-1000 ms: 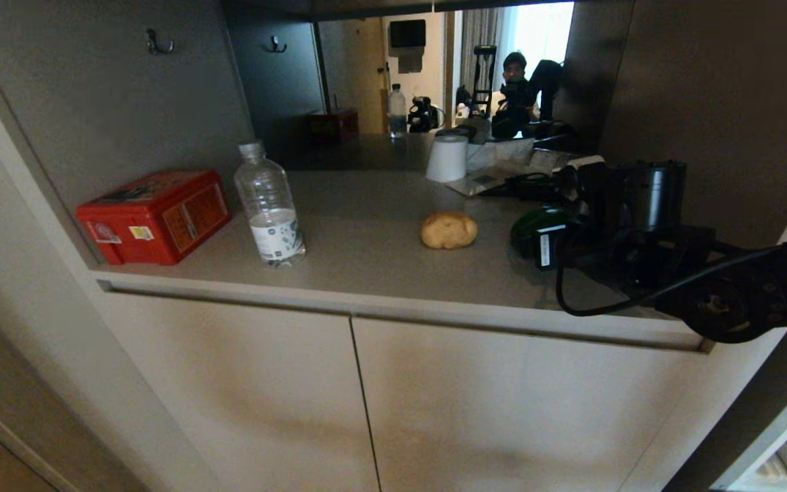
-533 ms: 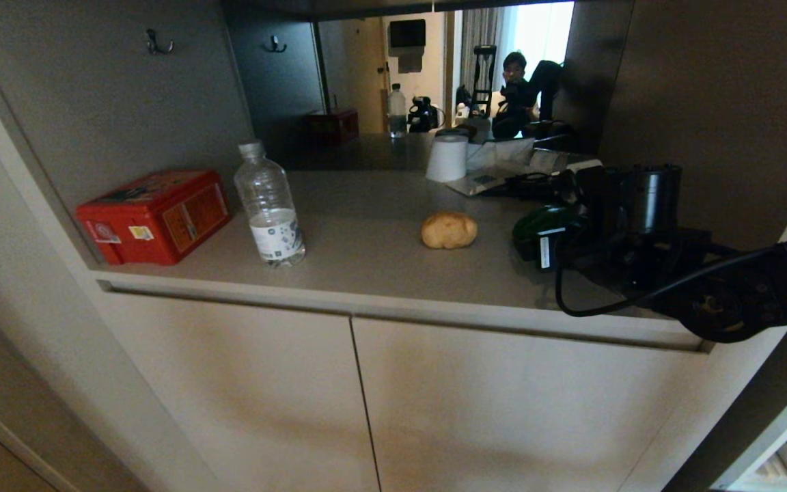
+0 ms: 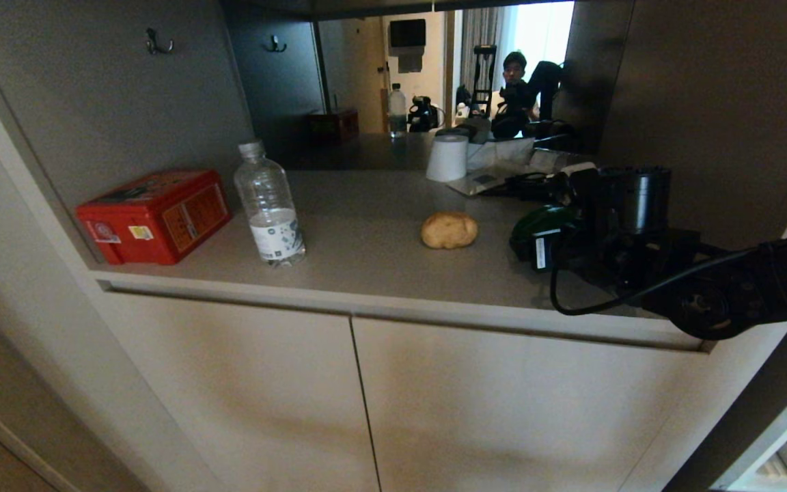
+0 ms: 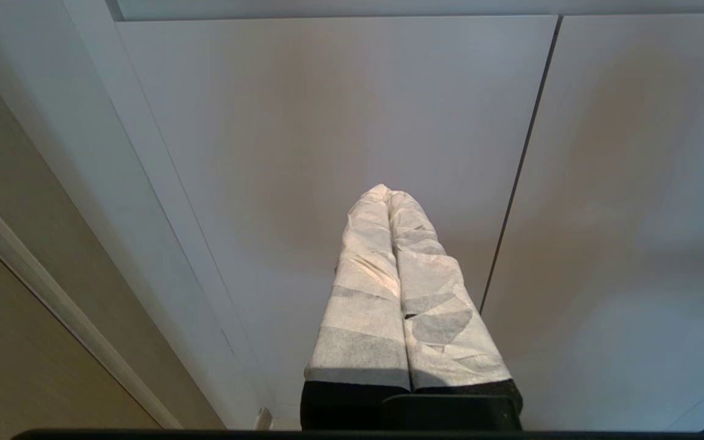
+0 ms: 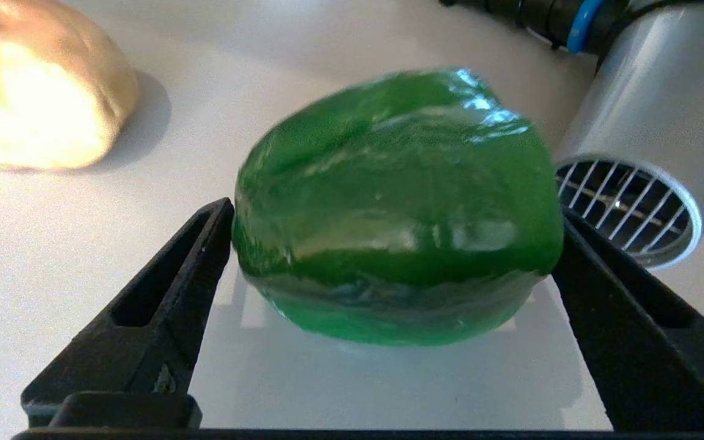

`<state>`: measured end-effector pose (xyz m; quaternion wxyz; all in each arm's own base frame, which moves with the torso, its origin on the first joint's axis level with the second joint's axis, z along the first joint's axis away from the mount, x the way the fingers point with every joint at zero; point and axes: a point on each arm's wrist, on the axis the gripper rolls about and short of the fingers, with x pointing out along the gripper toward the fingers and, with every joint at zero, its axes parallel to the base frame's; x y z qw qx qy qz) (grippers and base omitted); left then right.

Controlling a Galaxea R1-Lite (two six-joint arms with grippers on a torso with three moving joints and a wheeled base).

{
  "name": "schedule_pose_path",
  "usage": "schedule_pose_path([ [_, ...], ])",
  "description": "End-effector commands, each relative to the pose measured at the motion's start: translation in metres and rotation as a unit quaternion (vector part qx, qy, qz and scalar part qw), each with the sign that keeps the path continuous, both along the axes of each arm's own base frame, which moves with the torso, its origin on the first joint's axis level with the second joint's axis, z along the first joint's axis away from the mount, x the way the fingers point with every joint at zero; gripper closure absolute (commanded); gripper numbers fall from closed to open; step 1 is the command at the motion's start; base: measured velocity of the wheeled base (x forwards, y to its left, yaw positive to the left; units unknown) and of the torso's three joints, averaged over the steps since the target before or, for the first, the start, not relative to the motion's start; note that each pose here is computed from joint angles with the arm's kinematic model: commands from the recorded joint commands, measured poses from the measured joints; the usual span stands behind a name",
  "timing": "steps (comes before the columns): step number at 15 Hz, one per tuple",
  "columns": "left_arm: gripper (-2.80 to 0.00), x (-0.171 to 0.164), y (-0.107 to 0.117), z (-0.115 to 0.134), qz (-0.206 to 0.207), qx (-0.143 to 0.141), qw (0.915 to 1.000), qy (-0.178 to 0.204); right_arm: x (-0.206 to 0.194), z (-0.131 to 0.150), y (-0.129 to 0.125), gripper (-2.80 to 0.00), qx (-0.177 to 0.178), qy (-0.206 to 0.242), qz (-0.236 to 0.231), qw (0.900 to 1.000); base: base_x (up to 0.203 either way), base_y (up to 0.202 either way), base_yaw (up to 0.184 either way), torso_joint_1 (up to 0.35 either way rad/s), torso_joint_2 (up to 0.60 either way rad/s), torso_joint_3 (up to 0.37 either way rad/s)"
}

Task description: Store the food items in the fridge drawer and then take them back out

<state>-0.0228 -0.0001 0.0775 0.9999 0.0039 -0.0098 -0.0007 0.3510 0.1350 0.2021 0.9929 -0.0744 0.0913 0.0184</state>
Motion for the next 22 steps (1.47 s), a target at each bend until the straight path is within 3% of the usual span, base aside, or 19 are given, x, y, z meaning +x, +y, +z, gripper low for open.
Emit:
schedule_pose_path([
  [1,0.00,0.001,0.000,-0.003,0.000,0.000,1.0000,0.004,0.000,0.003,0.000,-2.80,0.001,-0.005,0.000,1.000,0.000,0.000,0.000,0.000,0.00,0.000],
  [19,0.00,0.001,0.000,-0.003,0.000,0.000,1.0000,0.004,0.012,-0.005,-0.005,-2.80,-0.003,0.002,-0.010,1.000,0.000,0.000,0.000,0.000,0.00,0.000],
  [20,0.00,0.001,0.000,-0.003,0.000,0.000,1.0000,0.004,0.011,-0.006,-0.005,0.00,-0.003,0.003,-0.011,1.000,0.000,0.000,0.000,0.000,0.00,0.000],
  [22,0.00,0.001,0.000,-0.003,0.000,0.000,1.0000,0.004,0.011,-0.007,-0.005,0.00,-0.004,0.004,-0.011,1.000,0.000,0.000,0.000,0.000,0.00,0.000],
])
